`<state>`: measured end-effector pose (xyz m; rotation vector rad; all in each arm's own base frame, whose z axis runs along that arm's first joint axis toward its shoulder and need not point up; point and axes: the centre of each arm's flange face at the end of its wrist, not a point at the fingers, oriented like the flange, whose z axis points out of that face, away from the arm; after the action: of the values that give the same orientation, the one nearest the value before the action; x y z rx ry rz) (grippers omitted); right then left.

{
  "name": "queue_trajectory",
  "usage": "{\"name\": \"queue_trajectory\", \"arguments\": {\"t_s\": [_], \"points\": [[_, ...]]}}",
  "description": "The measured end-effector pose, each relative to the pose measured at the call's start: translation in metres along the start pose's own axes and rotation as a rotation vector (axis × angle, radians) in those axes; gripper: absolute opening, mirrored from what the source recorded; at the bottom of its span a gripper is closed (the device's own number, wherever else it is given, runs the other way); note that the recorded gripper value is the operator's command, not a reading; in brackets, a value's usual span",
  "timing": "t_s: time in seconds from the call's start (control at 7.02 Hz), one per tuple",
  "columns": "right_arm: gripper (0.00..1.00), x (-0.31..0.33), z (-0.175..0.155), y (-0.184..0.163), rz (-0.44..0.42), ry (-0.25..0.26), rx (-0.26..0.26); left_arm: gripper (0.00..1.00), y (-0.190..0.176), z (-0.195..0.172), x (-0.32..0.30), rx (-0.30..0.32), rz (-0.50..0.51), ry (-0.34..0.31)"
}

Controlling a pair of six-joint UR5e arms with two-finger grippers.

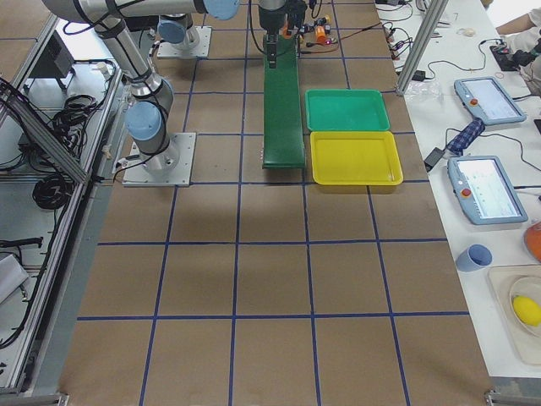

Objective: Sort buttons by color to trays
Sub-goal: 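Release the orange cylinder on the belt and lift the left gripper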

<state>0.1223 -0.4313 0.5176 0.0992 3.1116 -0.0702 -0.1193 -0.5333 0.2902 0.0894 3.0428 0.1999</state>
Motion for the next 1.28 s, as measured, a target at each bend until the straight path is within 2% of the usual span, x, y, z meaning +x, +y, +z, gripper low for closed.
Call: {"name": "queue_trajectory", "arguments": {"t_s": [0.14, 0.29, 0.43, 0.86, 1.28], "points": [[1.0, 0.0, 0.0, 0.0, 0.0, 0.0, 0.0, 0.19, 0.005, 0.011, -0.001, -0.019, 0.021, -0.018], [1.0, 0.0, 0.0, 0.0, 0.001, 0.0, 0.0, 0.8, 0.007, 0.021, 0.0, -0.019, 0.026, -0.024], [1.0, 0.0, 0.0, 0.0, 0.001, 0.0, 0.0, 0.98, 0.006, 0.029, 0.001, -0.005, 0.025, -0.027], [1.0, 0.0, 0.0, 0.0, 0.0, 0.0, 0.0, 1.0, 0.013, 0.032, 0.008, 0.028, 0.026, -0.027], [1.0, 0.0, 0.0, 0.0, 0.0, 0.0, 0.0, 1.0, 0.029, -0.012, 0.009, 0.087, 0.026, -0.018]]}}
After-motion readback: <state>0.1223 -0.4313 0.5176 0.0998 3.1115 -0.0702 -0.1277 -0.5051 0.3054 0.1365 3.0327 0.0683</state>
